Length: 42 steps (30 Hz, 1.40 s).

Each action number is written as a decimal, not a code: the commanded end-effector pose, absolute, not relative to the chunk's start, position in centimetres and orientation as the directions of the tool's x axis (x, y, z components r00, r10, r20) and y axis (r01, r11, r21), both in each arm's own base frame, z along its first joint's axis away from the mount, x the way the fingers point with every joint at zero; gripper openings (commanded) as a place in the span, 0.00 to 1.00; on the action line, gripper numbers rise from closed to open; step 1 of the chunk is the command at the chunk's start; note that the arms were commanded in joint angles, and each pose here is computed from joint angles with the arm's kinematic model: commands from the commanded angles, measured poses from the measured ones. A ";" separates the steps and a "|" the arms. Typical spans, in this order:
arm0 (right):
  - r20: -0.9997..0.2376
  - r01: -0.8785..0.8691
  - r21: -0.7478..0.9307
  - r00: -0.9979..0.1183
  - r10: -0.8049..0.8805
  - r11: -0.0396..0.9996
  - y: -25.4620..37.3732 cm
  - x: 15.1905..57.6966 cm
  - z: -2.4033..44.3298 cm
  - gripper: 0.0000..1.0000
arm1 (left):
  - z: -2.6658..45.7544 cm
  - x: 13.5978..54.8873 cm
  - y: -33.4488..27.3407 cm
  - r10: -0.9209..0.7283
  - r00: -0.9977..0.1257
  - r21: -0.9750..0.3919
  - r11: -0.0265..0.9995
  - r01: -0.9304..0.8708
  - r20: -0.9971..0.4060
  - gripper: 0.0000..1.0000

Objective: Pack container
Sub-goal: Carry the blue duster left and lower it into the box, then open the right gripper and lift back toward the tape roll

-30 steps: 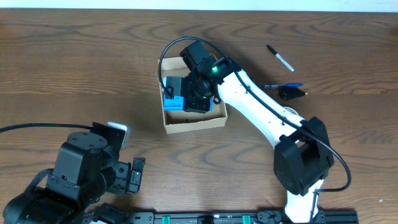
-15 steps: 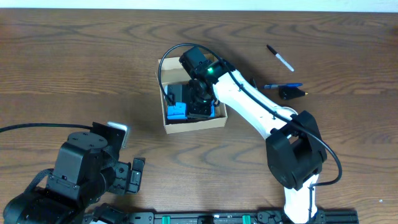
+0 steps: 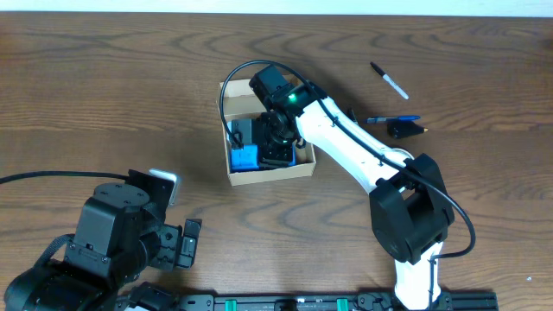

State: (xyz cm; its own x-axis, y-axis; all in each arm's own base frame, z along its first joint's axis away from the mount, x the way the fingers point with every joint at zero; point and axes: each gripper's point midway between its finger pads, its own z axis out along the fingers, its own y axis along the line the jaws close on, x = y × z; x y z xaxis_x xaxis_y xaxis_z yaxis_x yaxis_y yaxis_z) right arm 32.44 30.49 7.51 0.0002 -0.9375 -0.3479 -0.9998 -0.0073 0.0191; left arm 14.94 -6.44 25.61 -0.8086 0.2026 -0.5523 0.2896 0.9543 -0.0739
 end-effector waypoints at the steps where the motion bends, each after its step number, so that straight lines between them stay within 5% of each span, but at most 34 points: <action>1: -0.365 -0.999 0.037 0.015 -0.931 -0.030 31.0 31.8 7.5 0.68 | 26.1 15.0 -6.5 0.217 -0.796 -0.066 0.950 0.306 -0.565 0.95; 11: -0.391 -1.000 0.015 -0.019 -0.920 0.014 31.6 32.7 8.8 0.81 | 26.1 15.0 -6.5 0.217 -0.796 -0.066 0.950 0.306 -0.565 0.95; 23: -0.546 -0.973 -0.144 -0.076 -0.834 0.183 30.5 35.3 21.3 0.83 | 26.1 15.0 -6.4 0.217 -0.796 -0.066 0.950 0.306 -0.565 0.95; 34: -0.634 -0.784 -0.084 -0.434 -0.640 0.615 19.8 39.1 27.6 0.86 | 26.1 15.0 -6.5 0.217 -0.796 -0.066 0.950 0.306 -0.565 0.95; 42: -0.645 -0.706 -0.048 -0.518 -0.561 0.707 17.1 40.4 27.9 0.88 | 26.1 15.0 -6.5 0.217 -0.796 -0.066 0.950 0.306 -0.565 0.95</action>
State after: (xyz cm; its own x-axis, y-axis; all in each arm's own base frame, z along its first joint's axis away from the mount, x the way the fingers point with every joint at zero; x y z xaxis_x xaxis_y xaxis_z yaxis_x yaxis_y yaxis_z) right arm 40.42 17.43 26.67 -0.4950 -0.6063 -0.6224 -0.7383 0.6711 -0.0665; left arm 14.94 -6.44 25.61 -0.8086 0.2026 -0.5523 0.2896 0.9543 -0.0739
